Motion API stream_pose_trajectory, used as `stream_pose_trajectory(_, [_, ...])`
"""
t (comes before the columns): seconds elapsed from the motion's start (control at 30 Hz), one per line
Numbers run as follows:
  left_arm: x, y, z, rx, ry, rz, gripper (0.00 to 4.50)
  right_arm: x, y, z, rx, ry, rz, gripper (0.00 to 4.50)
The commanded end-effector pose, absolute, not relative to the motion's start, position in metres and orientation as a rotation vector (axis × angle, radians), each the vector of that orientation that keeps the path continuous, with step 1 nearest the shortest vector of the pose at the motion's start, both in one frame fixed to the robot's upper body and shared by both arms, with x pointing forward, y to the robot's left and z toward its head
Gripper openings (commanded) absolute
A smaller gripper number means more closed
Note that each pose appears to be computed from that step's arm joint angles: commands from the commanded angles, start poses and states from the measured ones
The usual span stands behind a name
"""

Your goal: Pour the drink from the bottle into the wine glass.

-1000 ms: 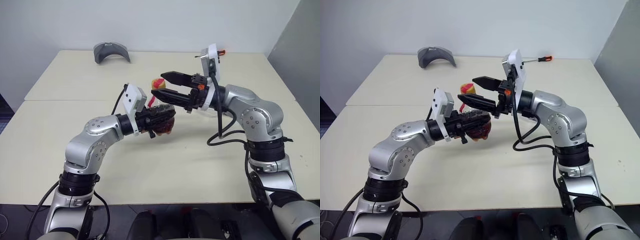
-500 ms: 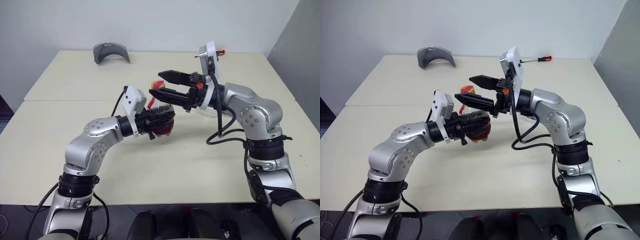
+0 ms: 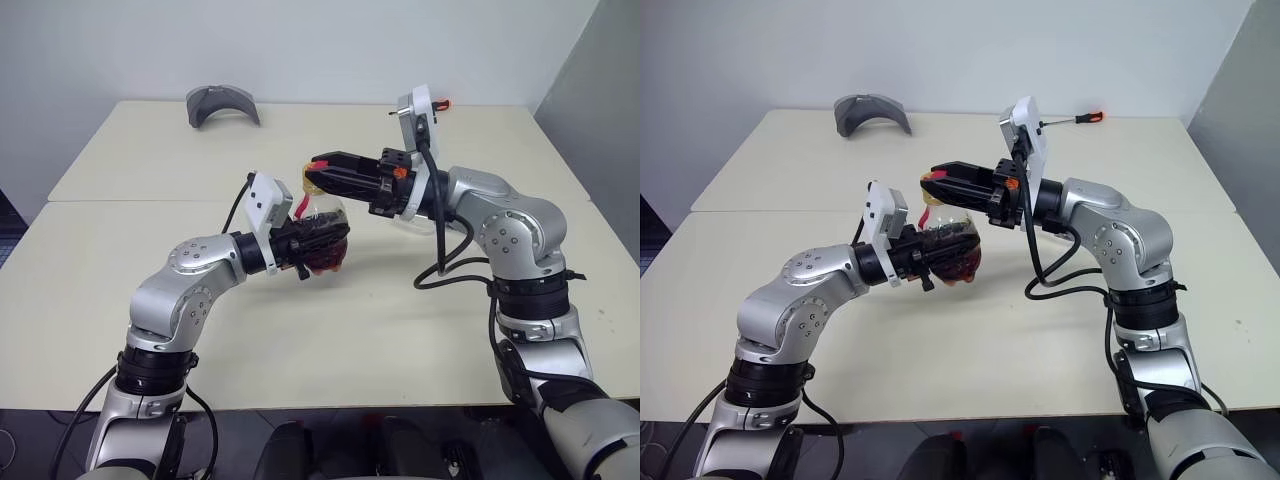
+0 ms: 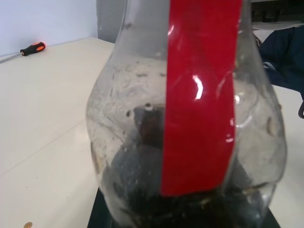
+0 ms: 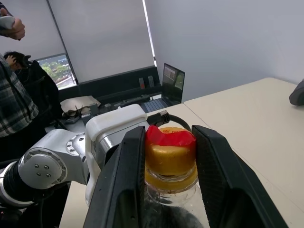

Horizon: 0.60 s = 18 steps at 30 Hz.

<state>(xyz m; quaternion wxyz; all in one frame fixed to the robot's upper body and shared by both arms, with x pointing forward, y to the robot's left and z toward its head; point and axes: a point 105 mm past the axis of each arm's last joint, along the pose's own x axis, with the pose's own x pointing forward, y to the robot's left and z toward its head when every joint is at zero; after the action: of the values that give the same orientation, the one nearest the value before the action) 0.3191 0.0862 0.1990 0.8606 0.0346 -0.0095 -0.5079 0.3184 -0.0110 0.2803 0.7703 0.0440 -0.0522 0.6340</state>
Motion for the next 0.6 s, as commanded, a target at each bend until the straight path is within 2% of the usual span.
stream_pose_trajectory(0.03, [0.312,0.085,0.217,0.087,-0.093,-1.078,1.04,0.311,-0.012,0.299,0.097,-0.180,1.409,1.16])
stream_pose_trajectory(0.33, [0.307,0.085,0.214,0.100,-0.080,-1.101,1.04,0.297,-0.016,0.317,0.081,-0.234,1.545,1.16])
stream_pose_trajectory(0.6, [0.297,0.084,0.211,0.114,-0.058,-1.157,1.04,0.290,-0.019,0.318,0.024,-0.219,1.660,1.16])
